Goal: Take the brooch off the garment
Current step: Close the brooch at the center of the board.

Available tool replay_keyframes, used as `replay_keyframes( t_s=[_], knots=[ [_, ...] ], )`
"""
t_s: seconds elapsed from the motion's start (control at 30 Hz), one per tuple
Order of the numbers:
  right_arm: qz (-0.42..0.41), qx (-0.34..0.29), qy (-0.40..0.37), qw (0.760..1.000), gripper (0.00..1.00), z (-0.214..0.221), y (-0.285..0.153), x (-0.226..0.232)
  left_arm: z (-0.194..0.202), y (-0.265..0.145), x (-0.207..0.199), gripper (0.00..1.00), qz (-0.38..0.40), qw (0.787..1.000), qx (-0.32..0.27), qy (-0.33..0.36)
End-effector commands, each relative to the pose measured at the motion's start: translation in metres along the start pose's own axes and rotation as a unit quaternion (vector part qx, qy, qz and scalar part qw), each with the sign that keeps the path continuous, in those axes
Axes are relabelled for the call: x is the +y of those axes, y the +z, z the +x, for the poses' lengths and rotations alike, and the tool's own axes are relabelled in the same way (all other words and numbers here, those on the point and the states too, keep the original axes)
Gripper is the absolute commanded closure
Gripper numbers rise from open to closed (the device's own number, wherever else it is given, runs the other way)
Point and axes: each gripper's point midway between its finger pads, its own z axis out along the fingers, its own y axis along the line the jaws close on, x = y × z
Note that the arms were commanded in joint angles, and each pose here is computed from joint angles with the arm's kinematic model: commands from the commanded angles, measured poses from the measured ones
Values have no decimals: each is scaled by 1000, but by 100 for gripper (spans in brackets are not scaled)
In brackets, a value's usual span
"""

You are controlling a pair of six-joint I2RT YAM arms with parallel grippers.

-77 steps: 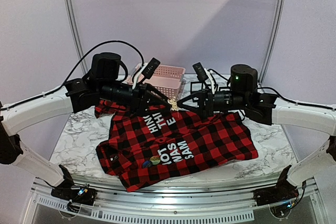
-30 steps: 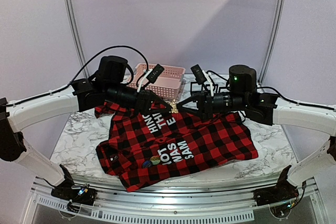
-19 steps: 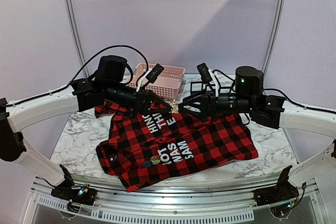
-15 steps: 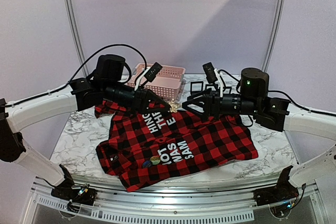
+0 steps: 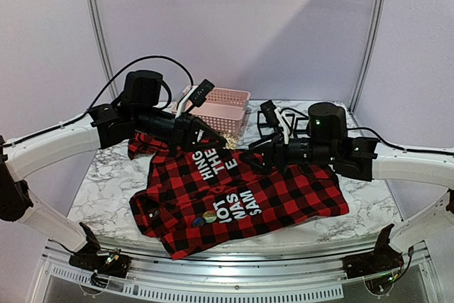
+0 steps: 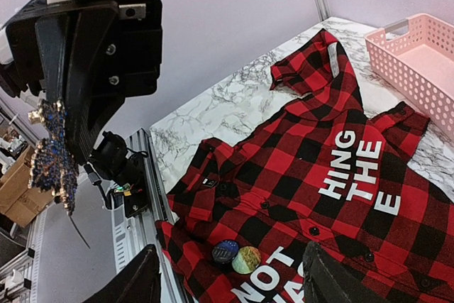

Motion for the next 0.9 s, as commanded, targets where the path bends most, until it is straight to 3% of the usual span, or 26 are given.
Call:
replay_keyframes(
  t_s=[0.0,0.6,0.87],
  knots=[
    [-1,2,-19,1000,33,-6,6,6,-11,-8,-7,100,5,1000,-13,16],
    [-48,-10,-31,998,32,-18,3,35,-8,-6,-3,100,8,1000,-7,7],
    [-74,-13,-30,997,43,-24,-2,47,-7,-5,-1,100,8,1000,-4,4]
  ],
)
